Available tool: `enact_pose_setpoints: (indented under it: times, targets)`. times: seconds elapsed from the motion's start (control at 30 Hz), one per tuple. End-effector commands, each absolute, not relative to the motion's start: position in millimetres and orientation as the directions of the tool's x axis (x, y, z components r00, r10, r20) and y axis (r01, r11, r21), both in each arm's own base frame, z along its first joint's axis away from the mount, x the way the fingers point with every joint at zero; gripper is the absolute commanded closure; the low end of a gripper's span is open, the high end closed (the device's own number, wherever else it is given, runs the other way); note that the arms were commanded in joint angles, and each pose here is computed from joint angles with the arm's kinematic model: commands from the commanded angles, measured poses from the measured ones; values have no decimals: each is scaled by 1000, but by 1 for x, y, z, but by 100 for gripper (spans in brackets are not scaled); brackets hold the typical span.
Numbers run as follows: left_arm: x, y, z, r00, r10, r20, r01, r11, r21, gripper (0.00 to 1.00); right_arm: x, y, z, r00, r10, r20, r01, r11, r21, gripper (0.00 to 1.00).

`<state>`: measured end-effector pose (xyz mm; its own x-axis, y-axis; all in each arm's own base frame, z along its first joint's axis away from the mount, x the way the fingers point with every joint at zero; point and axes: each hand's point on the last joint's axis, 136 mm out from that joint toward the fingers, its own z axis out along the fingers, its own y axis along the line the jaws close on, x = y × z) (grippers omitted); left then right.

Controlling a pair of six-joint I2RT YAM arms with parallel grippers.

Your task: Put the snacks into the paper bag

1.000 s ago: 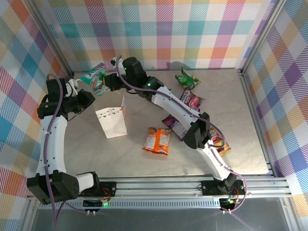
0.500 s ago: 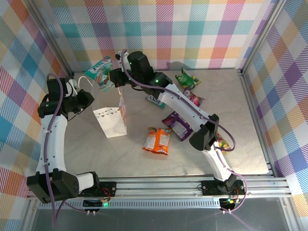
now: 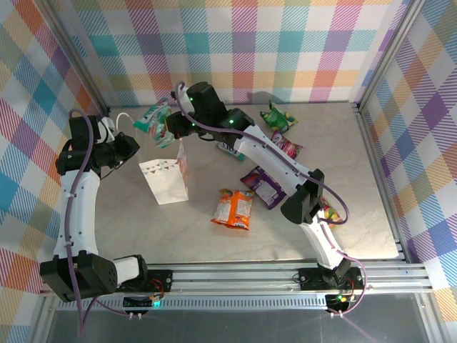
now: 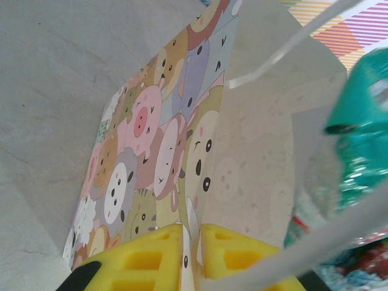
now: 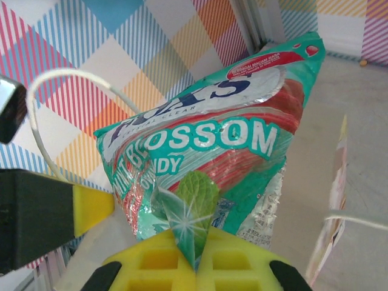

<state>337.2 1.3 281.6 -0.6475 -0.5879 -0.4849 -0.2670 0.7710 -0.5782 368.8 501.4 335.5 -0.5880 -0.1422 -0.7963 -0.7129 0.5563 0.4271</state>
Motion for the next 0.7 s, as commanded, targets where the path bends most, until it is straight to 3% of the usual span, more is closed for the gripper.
enact_pose_setpoints:
  times: [0.0,0.67]
  targets:
    - [338,5,289,-629,-605,-488,-275,760,-588,84,359,507,333,-571,-181,-801,-743,527,411,93]
    - [342,3,276,-642,-610,-465,-278,750,-600,84,348,504,315,-589,-245,-771,-736,556,386,87]
